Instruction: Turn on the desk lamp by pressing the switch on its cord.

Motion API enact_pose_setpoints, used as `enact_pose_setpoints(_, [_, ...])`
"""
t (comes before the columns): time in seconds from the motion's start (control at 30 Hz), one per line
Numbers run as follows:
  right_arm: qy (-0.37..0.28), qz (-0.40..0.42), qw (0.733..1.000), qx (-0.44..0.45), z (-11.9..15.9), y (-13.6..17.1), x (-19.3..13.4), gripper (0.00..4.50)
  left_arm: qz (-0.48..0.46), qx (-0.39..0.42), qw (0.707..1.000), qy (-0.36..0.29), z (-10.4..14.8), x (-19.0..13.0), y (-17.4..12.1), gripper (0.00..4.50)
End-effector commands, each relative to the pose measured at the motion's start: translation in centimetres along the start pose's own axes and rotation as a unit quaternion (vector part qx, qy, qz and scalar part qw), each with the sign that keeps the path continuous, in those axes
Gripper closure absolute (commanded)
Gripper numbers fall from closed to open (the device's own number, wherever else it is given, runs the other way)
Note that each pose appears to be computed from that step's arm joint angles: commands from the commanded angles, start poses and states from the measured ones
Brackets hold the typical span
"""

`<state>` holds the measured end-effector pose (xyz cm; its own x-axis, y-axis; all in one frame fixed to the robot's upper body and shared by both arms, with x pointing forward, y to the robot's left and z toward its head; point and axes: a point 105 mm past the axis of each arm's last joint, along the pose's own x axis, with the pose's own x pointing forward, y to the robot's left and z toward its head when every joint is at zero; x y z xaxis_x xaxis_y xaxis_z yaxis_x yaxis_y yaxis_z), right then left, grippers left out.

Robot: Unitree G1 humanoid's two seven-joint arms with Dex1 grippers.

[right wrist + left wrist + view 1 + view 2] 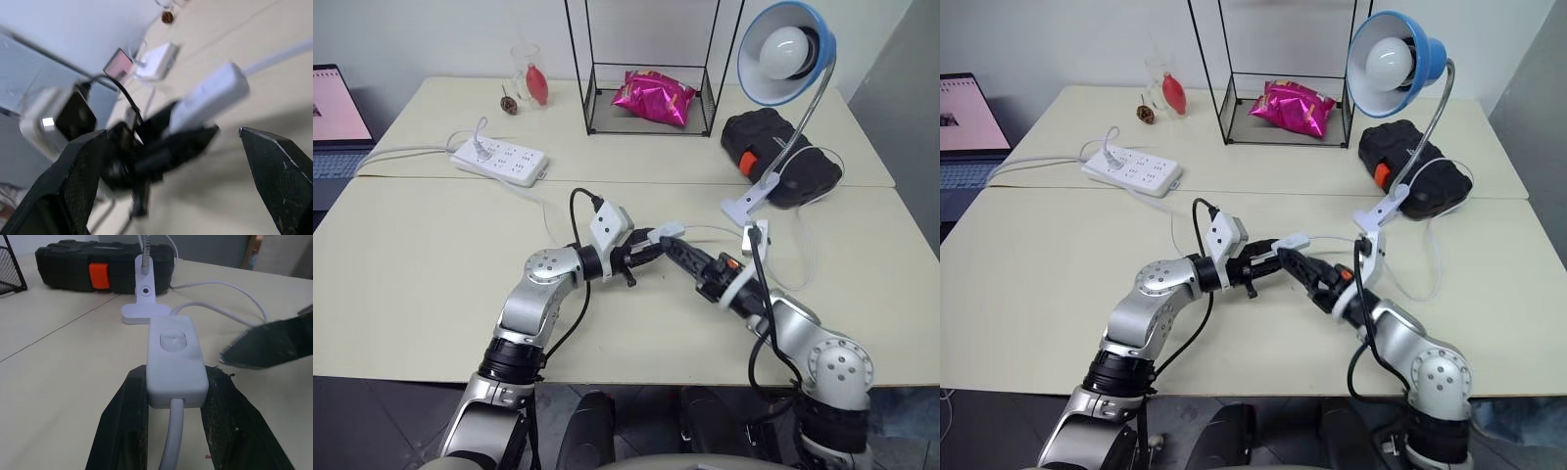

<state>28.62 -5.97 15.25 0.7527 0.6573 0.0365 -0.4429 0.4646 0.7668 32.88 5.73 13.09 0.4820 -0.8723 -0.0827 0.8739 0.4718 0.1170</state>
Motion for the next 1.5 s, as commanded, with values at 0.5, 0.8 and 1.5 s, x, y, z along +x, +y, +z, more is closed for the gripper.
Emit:
enact_pose_setpoints(0.5, [-0.043,0.002,0.993,0.114,0.4,0.1,2.3,0.0,0.007,0.007,1.0,-0.028,2.4,-0.5,0.1,3.39])
enact_pose_setpoints(0.8, [-0.038,0.01,0.992,0.118,0.3,0.3,2.7,0.0,0.003,0.014,1.0,-0.024,2.3,-0.6,0.0,3.39])
enact_pose_setpoints(1.5, [-0.017,0.005,0.993,0.119,-0.4,0.2,3.1,3.62,-0.004,0.026,0.999,-0.019,2.1,-0.8,-0.4,3.39])
